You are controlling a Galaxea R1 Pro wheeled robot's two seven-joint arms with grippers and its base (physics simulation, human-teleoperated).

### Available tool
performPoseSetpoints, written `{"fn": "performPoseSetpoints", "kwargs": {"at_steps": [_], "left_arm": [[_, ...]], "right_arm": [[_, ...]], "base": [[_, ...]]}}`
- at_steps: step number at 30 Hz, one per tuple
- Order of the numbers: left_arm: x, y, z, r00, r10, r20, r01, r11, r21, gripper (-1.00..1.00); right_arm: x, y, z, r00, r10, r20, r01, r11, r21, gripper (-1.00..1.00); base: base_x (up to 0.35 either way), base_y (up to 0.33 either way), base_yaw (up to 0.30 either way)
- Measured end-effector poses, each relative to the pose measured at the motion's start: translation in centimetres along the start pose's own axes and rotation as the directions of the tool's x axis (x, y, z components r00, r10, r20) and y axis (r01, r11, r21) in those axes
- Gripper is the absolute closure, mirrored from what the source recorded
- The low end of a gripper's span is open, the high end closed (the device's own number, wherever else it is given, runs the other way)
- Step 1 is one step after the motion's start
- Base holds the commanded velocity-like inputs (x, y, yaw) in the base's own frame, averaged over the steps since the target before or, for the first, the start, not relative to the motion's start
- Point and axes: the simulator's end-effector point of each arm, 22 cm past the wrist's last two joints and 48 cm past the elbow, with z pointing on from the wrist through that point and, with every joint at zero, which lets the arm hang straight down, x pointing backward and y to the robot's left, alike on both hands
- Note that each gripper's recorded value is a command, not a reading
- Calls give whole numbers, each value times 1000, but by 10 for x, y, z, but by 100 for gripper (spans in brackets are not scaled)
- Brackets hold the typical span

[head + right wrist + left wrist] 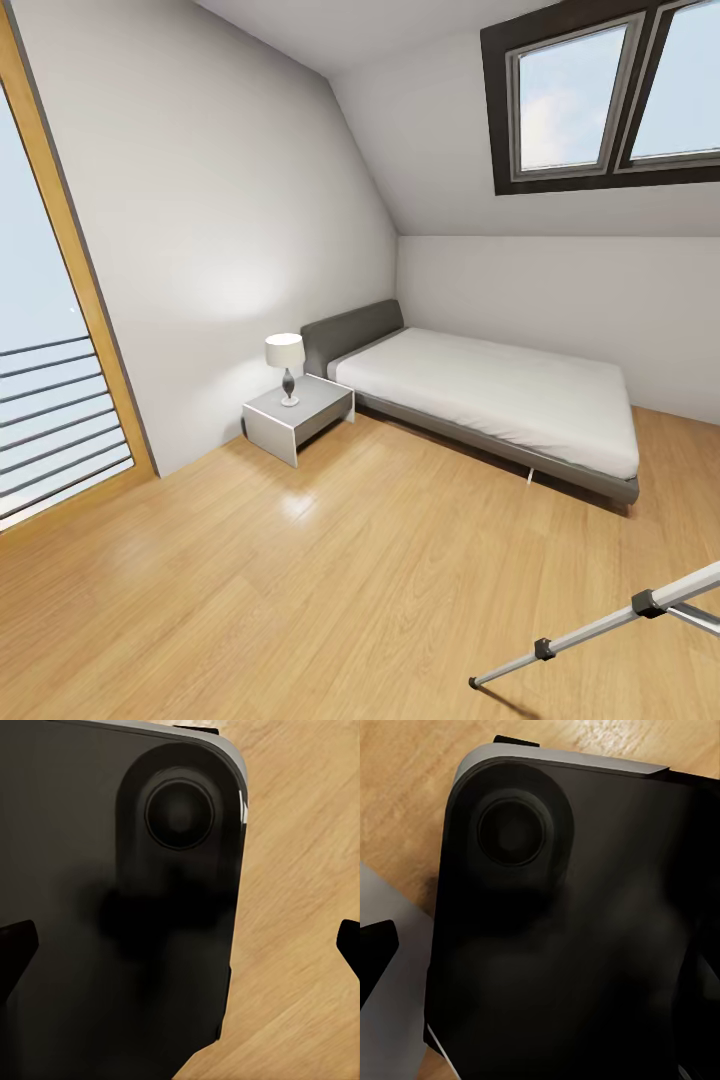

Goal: Attach the digital camera to the camera tripod in the bedroom.

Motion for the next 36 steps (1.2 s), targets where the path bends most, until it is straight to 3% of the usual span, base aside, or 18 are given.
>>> {"fn": "performPoseSetpoints", "kwargs": {"at_steps": [27,36], "left_arm": [[0,0,0,1000,1,-1,-1,1000,0,-100],[0,0,0,1000,0,0,0,1000,0,-100]], "right_arm": [[0,-1,0,1000,0,1,0,1000,2,-100],[0,0,0,1000,1,2,-1,1000,0,-100]], "base": [[0,-231,0],[0,-51,0]]}}
